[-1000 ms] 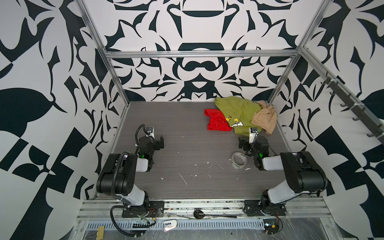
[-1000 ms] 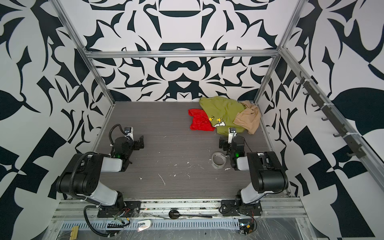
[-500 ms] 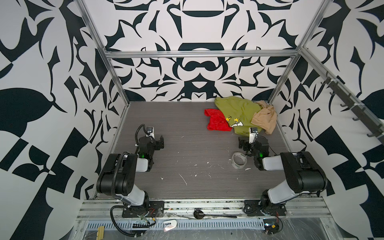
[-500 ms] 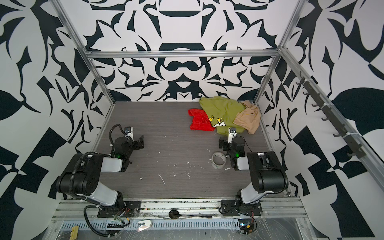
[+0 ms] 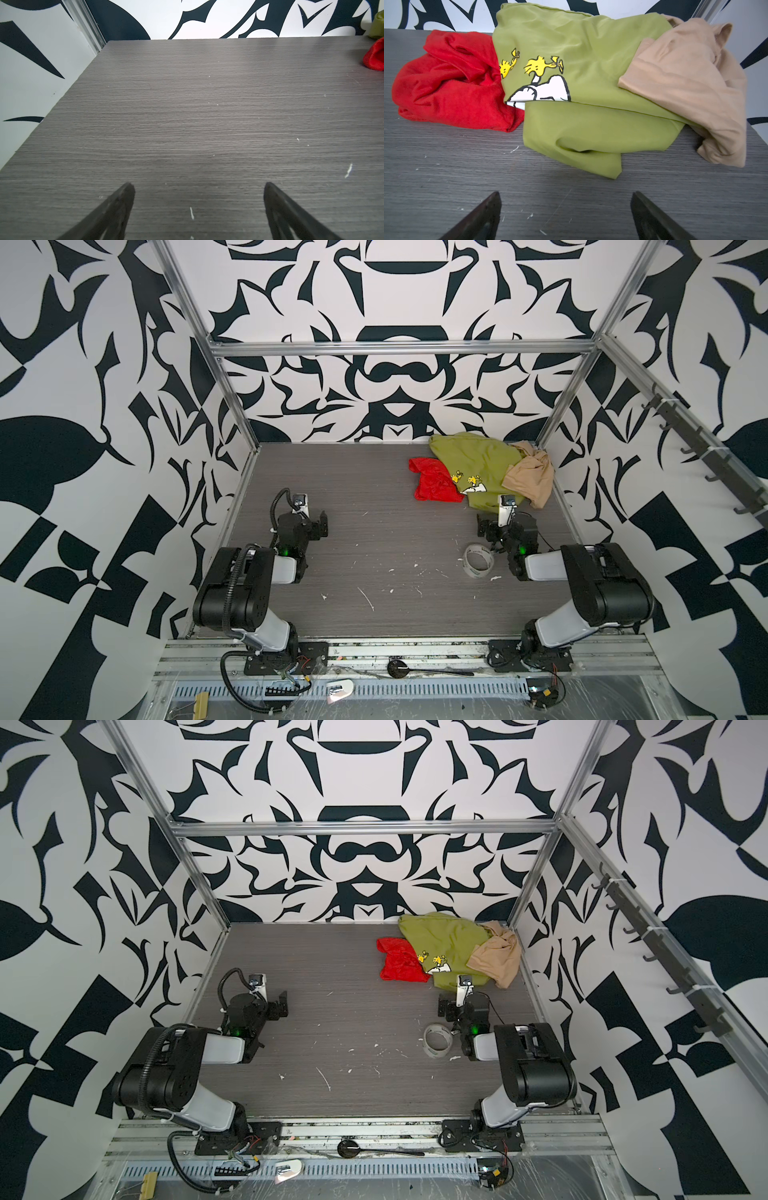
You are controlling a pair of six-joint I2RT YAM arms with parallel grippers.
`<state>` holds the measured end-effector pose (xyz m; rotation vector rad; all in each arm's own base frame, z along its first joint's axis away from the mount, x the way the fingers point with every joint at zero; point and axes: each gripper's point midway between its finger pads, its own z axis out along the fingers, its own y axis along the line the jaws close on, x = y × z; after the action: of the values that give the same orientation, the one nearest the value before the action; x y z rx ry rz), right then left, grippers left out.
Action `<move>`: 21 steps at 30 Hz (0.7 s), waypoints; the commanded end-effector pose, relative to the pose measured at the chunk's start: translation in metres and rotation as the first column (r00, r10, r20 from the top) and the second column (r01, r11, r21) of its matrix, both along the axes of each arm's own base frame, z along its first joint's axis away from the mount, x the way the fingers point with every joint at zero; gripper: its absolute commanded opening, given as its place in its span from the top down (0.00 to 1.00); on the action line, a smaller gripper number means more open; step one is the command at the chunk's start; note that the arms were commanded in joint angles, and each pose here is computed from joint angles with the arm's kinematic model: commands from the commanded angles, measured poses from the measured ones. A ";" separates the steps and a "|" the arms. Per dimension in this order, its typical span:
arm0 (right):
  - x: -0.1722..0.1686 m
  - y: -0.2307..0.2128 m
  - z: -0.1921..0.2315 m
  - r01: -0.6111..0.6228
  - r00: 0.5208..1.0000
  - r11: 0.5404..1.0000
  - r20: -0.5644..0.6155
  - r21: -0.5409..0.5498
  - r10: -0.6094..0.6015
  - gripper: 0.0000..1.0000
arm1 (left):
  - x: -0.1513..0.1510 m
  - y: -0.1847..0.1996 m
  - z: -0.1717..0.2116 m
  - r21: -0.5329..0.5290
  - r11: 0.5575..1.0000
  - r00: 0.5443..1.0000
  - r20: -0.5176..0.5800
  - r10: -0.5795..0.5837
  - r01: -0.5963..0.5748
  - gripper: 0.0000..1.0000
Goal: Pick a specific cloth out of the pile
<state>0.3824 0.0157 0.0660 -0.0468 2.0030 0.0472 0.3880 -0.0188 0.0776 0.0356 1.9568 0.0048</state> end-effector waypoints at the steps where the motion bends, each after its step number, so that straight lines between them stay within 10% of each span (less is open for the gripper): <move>1: 0.005 -0.002 0.013 0.010 0.999 1.000 0.047 0.005 -0.010 0.01 | 0.006 0.002 0.009 -0.004 1.000 0.999 0.035 0.006 -0.006 0.01; 21: 0.004 -0.016 0.014 0.097 0.994 0.995 0.054 0.004 -0.098 0.01 | 0.005 0.001 0.009 -0.004 1.000 0.999 0.032 0.005 -0.005 0.01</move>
<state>0.3826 0.0107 0.0661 -0.0191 2.0030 0.0240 0.3880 -0.0188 0.0775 0.0356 1.9572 0.0048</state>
